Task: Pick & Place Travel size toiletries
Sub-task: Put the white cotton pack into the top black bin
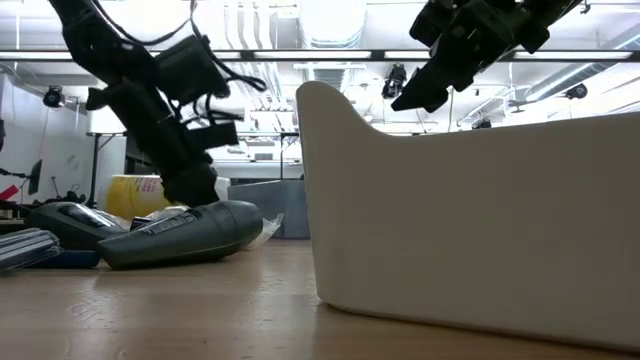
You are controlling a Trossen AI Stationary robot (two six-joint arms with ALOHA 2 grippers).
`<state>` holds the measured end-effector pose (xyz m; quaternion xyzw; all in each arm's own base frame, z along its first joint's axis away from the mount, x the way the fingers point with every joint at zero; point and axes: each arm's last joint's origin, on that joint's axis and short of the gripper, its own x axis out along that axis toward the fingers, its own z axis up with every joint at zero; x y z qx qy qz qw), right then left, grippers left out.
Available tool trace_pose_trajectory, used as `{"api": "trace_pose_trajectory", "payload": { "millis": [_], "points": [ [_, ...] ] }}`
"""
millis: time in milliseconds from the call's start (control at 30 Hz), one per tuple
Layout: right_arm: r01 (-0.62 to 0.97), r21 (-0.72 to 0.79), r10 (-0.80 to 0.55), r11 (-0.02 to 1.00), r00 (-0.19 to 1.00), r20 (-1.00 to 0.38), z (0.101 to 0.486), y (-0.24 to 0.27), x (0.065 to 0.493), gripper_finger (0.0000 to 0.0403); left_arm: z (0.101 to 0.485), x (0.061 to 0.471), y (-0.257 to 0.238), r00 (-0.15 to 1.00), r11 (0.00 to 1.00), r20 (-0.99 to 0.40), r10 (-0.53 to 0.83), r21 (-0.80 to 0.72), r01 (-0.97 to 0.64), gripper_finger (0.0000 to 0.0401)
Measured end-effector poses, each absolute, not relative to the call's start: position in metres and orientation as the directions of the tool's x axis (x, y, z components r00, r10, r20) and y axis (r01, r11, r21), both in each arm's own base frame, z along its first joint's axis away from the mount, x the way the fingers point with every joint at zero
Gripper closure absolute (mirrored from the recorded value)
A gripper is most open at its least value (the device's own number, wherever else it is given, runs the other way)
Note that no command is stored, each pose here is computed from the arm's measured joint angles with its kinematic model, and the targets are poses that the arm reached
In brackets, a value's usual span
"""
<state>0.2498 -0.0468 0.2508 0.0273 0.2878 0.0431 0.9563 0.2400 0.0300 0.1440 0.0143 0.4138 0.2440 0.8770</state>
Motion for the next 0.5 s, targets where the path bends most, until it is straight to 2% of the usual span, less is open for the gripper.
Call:
{"api": "trace_pose_trajectory", "payload": {
  "millis": [267,500],
  "points": [
    [-0.087,0.048,0.099,0.995,0.83,-0.549,0.251,-0.047,0.25,0.02,0.18,0.221,0.023,0.644,0.932,-0.698,0.312,0.095,-0.349,0.0398],
    [-0.087,0.048,0.099,0.995,0.83,-0.55,0.251,-0.047,0.25,0.0213,0.213,0.208,0.015,0.774,0.952,-0.569,0.278,0.055,-0.302,0.0399]
  ]
}}
